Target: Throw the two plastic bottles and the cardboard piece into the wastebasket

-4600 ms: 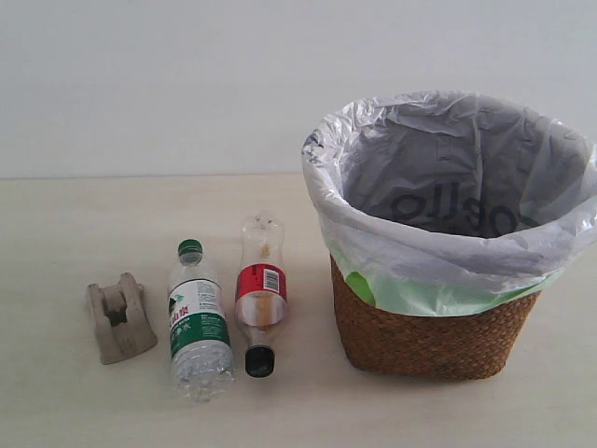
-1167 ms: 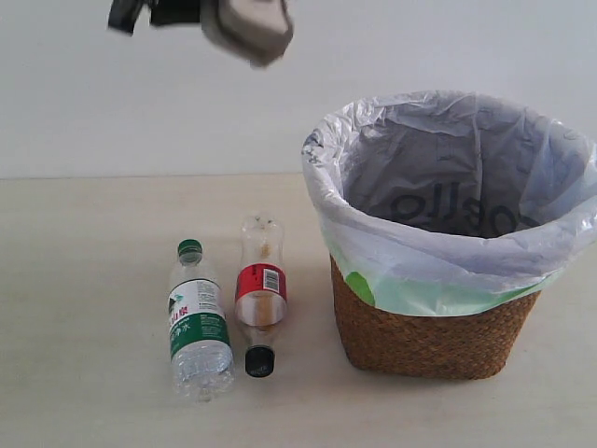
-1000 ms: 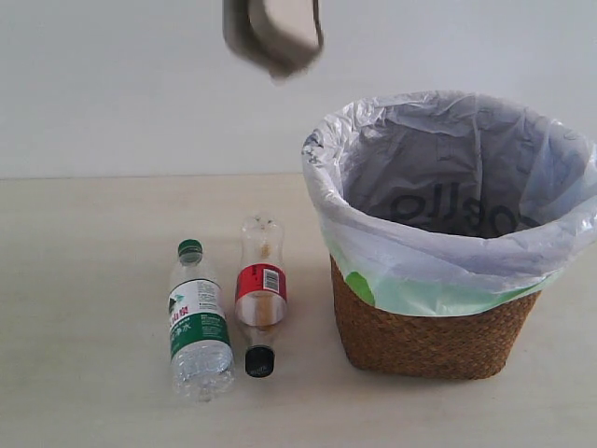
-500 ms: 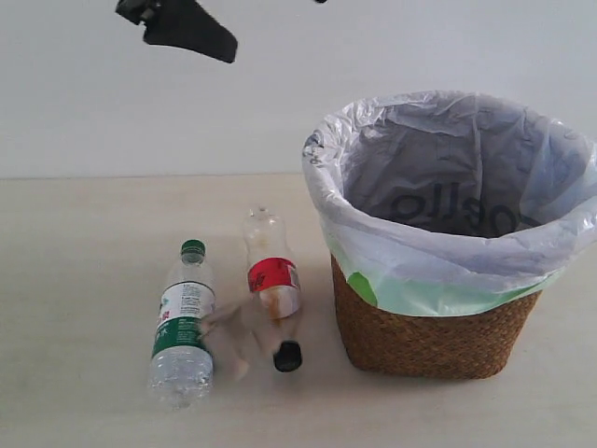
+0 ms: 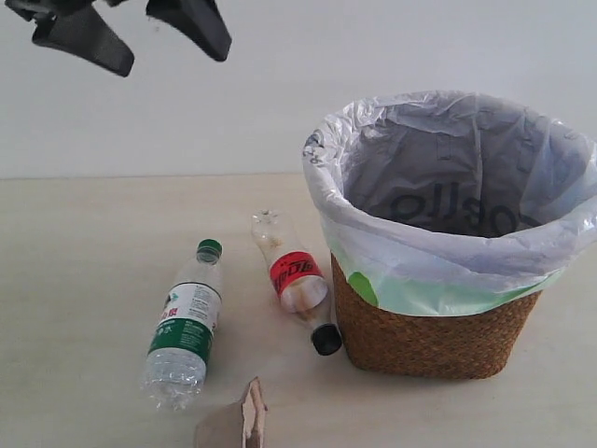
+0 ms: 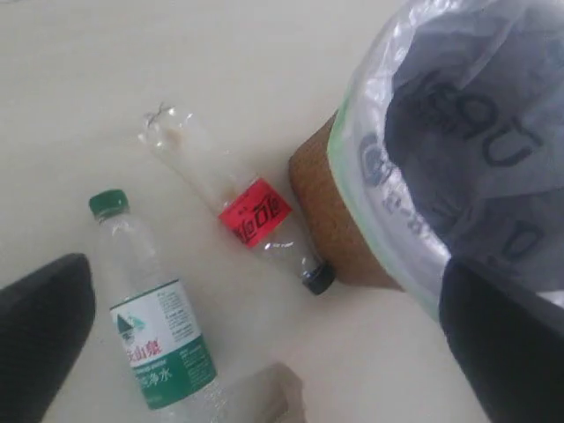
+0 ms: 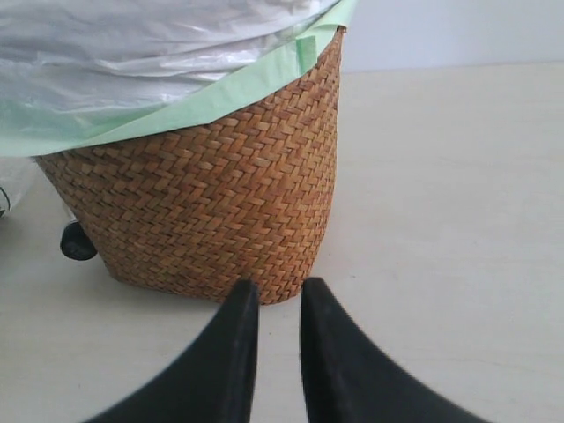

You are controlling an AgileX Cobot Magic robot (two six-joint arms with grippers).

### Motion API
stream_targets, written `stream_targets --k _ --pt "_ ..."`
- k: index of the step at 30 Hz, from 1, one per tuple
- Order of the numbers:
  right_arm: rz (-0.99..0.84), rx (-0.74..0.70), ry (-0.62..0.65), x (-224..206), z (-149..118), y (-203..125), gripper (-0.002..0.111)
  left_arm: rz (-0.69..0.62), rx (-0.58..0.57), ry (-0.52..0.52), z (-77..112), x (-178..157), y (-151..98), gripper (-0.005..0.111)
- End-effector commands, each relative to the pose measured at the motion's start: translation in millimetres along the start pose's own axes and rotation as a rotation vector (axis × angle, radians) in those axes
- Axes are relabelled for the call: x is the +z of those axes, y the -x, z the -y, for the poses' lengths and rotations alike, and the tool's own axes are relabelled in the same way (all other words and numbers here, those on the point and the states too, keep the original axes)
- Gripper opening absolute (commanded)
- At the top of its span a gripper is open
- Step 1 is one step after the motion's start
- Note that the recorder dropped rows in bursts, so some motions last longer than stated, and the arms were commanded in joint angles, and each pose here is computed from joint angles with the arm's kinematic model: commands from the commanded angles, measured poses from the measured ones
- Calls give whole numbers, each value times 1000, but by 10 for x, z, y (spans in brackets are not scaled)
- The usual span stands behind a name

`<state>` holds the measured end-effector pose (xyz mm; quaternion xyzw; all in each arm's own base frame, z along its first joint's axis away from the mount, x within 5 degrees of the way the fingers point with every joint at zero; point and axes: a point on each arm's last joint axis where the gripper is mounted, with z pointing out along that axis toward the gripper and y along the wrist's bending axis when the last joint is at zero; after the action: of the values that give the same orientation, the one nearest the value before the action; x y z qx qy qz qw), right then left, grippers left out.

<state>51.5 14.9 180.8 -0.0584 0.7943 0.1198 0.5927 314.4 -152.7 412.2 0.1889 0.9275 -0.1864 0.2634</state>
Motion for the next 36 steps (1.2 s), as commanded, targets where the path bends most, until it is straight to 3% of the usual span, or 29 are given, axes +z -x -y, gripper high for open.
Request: stream_targets --k 1,8,18,23,30,36 --pt "21 -7 3 -5 -2 18 13 -72 34 97 -107 51 -219 108" --pt "21 -5 3 -5 -2 17 13 -290 39 174 -313 453 -670 108" --pt "21 -7 3 -5 -2 17 13 -537 -94 122 -410 951 -1189 108" --pt "21 -5 3 -5 -2 17 13 -608 -63 27 -350 1051 -1386 108" --pt "21 -7 3 -5 -2 17 13 -742 -148 -96 -137 1208 -1786 108" --pt "21 -5 3 -5 -2 17 13 -767 -194 -157 -22 1236 -1864 108"
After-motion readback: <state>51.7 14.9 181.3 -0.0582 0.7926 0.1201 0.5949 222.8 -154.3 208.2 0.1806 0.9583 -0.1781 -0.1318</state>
